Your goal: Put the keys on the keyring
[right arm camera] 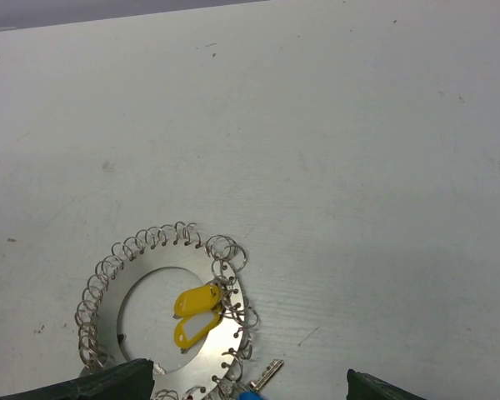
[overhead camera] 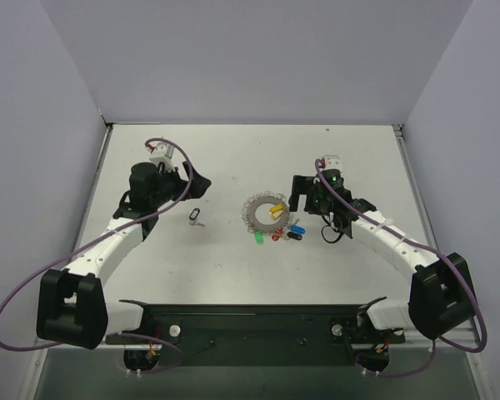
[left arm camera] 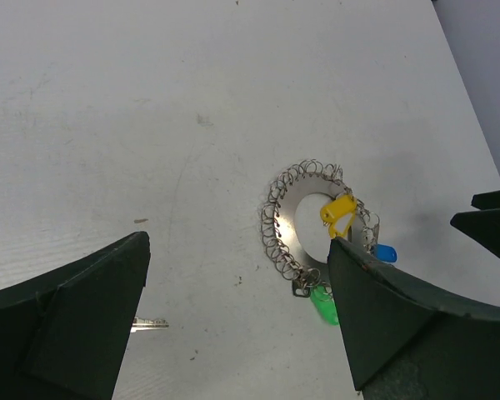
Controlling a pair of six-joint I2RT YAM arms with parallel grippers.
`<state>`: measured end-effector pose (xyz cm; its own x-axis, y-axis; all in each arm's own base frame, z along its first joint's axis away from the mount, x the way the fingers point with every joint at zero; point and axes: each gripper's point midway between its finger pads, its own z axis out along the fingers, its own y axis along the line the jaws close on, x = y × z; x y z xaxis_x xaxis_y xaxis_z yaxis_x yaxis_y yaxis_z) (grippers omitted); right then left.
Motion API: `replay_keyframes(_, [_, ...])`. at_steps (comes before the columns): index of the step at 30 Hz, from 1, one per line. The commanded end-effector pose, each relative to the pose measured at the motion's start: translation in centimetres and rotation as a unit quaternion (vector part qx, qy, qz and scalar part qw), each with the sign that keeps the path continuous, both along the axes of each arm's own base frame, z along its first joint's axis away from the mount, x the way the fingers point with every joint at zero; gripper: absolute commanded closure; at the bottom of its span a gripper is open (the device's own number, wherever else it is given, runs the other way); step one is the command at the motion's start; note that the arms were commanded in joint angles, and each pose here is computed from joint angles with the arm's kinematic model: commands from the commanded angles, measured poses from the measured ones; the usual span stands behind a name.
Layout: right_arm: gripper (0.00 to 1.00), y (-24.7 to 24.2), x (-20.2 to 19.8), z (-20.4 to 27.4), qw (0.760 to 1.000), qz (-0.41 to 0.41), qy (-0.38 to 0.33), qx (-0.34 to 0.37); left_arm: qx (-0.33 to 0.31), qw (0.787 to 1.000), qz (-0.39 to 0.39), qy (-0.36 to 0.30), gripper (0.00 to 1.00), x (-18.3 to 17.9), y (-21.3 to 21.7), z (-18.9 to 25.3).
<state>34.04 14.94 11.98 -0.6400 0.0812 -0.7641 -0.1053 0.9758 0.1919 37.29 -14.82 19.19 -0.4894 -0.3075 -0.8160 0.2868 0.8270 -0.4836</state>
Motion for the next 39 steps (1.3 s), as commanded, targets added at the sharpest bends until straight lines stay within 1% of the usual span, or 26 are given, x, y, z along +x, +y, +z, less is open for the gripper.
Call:
replay_keyframes(1, [0.0, -0.1, 0.9, 1.0, 1.0, -0.006, -0.012, -0.009, -0.028, 0.999, -0.024, -0.022, 0.03, 1.1, -1.1, 2.3])
replay_keyframes(4, [0.0, 0.2, 0.9, 0.7, 1.0, -0.004, -0.005, -0.007, -0.035, 0.998, -0.051, -0.006, 0.03, 1.0, -2.5, 1.7])
replay_keyframes(8, [0.0, 0.6, 0.8, 0.2, 1.0, -0.001, 0.004, 0.0, -0.025, 0.997, -0.07, 0.028, 0.03, 0.8, -4.7, 0.4])
replay_keyframes(10, [0.0, 0.8, 0.8, -0.1, 1.0, 0.003, 0.009, 0.006, -0.005, 0.995, -0.074, 0.073, 0.02, 0.6, -5.6, -1.9])
replay_keyframes(11, [0.0, 0.9, 0.8, -0.3, 1.0, 0.004, 0.012, 0.006, 0.0, 0.993, -0.092, 0.073, 0.04, 0.4, -7.2, -1.6])
replay_keyframes(13, [0.0, 1.0, 0.8, -0.7, 1.0, 0.002, 0.018, 0.008, 0.021, 0.988, -0.104, 0.111, 0.08, 0.0, -8.2, -3.8])
replay_keyframes(14, [0.0, 0.9, 0.8, -1.0, 1.0, 0.001, 0.021, 0.007, 0.023, 0.986, -0.117, 0.115, 0.12, -0.2, -9.2, -3.9])
replay_keyframes(15, [0.0, 1.4, 0.6, -1.1, 0.999, 0.012, 0.027, 0.015, 0.027, 0.983, -0.124, 0.131, 0.15, -0.4, -9.6, -5.1])
replay_keyframes(17, [0.0, 1.6, 0.5, -1.5, 0.999, 0.016, 0.033, 0.017, 0.03, 0.979, -0.126, 0.158, 0.15, -0.6, -10.0, -6.5])
replay_keyframes(18, [0.01, 1.7, 0.4, -1.7, 0.999, 0.018, 0.037, 0.016, 0.031, 0.977, -0.131, 0.163, 0.17, -0.9, -10.3, -6.9])
replay_keyframes(21, [0.04, 2.1, 0.4, -2.5, 0.998, 0.026, 0.05, 0.02, 0.033, 0.973, -0.137, 0.185, 0.17, -1.3, -10.7, -8.3])
replay_keyframes(22, [0.07, 2.2, 0.3, -2.7, 0.998, 0.029, 0.054, 0.021, 0.034, 0.971, -0.138, 0.191, 0.17, -1.4, -10.7, -8.6])
replay_keyframes(24, [0.11, 2.6, 0.2, -3.3, 0.997, 0.038, 0.064, 0.026, 0.035, 0.969, -0.141, 0.202, 0.17, -1.6, -10.8, -9.4])
replay_keyframes(25, [0.15, 2.8, 0.2, -3.5, 0.997, 0.041, 0.067, 0.028, 0.036, 0.968, -0.142, 0.204, 0.17, -1.7, -10.8, -9.5])
replay_keyframes(27, [0.19, 3.0, 0.2, -4.3, 0.995, 0.046, 0.08, 0.031, 0.038, 0.967, -0.141, 0.209, 0.17, -1.8, -10.8, -10.0])
replay_keyframes(28, [0.24, 3.1, 0.1, -4.6, 0.995, 0.051, 0.085, 0.033, 0.039, 0.967, -0.14, 0.21, 0.17, -1.8, -10.7, -10.1])
replay_keyframes(30, [0.3, 3.6, -0.2, -5.4, 0.992, 0.061, 0.102, 0.042, 0.04, 0.966, -0.143, 0.21, 0.15, -2.0, -10.7, -10.2])
replay_keyframes(31, [0.35, 3.5, -0.2, -5.7, 0.991, 0.061, 0.107, 0.046, 0.039, 0.966, -0.144, 0.211, 0.14, -2.1, -10.7, -10.2])
replay_keyframes(33, [0.41, 3.9, -0.6, -6.4, 0.988, 0.071, 0.123, 0.057, 0.039, 0.967, -0.143, 0.207, 0.11, -2.1, -10.6, -10.1])
replay_keyframes(34, [0.45, 4.0, -0.7, -6.7, 0.987, 0.074, 0.127, 0.058, 0.039, 0.968, -0.143, 0.204, 0.1, -2.1, -10.6, -9.9])
replay_keyframes(37, [0.5, 4.3, -0.9, -7.0, 0.986, 0.079, 0.131, 0.067, 0.04, 0.97, -0.137, 0.195, 0.06, -2.0, -10.4, -9.5])
replay_keyframes(39, [0.51, 4.3, -1.0, -7.1, 0.986, 0.079, 0.13, 0.07, 0.04, 0.972, -0.136, 0.189, 0.04, -2.1, -10.4, -9.3])
